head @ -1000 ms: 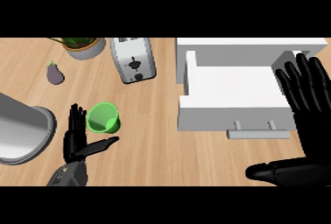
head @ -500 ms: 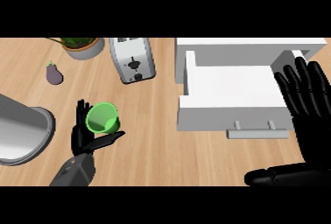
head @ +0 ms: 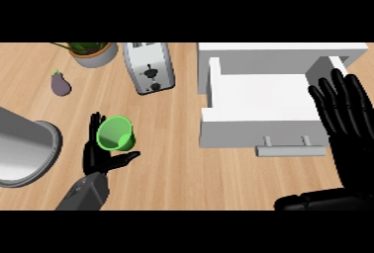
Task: Pick up the cup, place it into the drawer and close the drawer
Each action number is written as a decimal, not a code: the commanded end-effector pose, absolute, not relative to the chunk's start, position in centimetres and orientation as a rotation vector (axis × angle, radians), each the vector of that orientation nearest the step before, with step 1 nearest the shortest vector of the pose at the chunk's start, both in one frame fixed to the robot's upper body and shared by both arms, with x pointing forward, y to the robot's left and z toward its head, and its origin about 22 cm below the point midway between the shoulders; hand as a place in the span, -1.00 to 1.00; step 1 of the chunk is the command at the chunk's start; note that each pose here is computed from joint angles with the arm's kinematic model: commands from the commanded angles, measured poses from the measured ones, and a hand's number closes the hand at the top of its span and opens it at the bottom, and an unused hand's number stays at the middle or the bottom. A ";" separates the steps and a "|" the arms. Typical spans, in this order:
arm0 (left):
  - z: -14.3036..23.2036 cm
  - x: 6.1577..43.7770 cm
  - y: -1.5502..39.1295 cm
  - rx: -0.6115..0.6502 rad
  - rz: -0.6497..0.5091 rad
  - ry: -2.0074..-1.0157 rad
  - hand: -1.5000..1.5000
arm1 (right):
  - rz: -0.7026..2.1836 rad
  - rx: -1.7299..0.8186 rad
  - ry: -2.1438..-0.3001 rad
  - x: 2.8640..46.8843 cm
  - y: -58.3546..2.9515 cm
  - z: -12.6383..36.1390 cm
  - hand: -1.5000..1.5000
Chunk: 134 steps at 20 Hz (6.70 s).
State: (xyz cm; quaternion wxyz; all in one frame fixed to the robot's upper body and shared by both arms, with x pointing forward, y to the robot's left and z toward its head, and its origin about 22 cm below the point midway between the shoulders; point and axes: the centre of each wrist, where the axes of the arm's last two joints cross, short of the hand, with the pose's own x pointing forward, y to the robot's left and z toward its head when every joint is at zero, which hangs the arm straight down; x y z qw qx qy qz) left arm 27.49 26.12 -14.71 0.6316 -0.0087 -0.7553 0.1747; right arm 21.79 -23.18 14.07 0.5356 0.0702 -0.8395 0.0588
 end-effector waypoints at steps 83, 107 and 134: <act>16.0 42.5 2.5 -0.181 -0.129 -1.971 1.00 | 0.178 0.133 -1.984 24.8 -24.9 14.3 -1.00; 13.7 43.0 1.0 0.055 -0.353 -1.877 -1.00 | 0.178 0.249 -2.030 23.4 -24.1 13.7 -1.00; 15.6 41.6 9.9 -0.288 0.082 -1.938 -1.00 | 0.504 0.118 -1.931 21.3 -28.6 14.8 1.00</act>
